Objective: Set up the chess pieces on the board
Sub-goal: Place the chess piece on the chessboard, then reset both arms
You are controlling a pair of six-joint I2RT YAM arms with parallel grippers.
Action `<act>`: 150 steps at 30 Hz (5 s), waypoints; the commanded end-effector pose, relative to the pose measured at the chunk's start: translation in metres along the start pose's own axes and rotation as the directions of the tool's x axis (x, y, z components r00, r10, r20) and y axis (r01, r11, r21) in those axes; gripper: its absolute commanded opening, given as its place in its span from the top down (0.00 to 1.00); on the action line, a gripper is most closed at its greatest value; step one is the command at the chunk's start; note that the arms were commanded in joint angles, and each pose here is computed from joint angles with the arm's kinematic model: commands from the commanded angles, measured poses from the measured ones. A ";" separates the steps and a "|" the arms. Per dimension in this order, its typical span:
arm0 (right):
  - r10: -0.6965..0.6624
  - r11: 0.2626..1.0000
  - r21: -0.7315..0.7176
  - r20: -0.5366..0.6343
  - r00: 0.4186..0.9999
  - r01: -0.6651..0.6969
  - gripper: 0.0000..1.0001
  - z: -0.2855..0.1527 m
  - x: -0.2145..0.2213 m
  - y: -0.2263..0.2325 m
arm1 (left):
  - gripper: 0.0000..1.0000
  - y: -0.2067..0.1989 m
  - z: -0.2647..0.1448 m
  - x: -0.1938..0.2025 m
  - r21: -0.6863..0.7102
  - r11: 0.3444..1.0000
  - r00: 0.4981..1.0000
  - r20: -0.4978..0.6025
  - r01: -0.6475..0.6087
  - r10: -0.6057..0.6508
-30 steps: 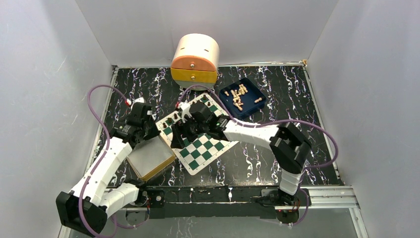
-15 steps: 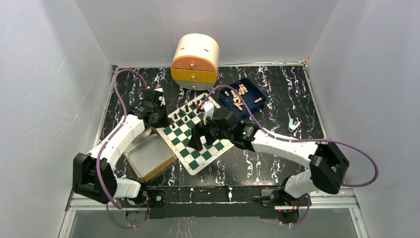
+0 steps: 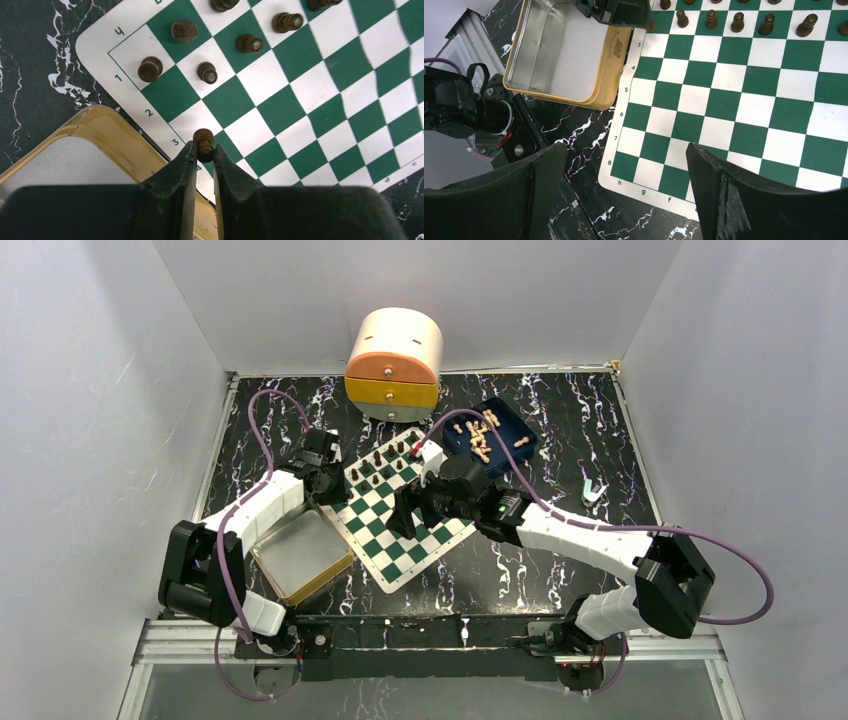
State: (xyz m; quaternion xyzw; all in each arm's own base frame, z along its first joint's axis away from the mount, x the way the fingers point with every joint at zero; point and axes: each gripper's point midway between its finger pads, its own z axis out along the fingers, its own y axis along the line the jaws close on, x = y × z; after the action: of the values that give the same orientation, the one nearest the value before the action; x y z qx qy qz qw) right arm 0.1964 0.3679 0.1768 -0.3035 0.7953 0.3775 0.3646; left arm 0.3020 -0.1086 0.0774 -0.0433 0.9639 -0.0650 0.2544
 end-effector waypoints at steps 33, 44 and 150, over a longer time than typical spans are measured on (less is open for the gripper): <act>-0.026 1.000 0.008 0.118 0.993 0.025 0.01 -0.010 -0.031 -0.004 | 0.90 0.028 0.037 0.009 -0.130 0.991 1.000 -0.021 -0.023 0.021; -0.029 1.000 0.006 0.115 0.993 0.028 0.01 -0.007 -0.031 -0.004 | 0.90 0.032 0.038 0.006 -0.147 0.989 0.999 -0.013 -0.035 0.033; 0.202 0.842 0.390 0.414 0.887 -0.373 0.01 -0.178 -0.077 -0.045 | 0.07 -0.083 -0.209 -0.024 0.687 0.725 0.891 0.356 -0.044 -0.283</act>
State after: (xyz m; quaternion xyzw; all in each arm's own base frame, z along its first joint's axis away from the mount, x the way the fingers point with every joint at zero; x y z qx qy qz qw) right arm 0.2086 0.2124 0.2949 -0.0218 0.8267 0.2663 0.4951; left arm 0.2236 -0.1660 0.2629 -0.0345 0.8028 -0.4069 0.4345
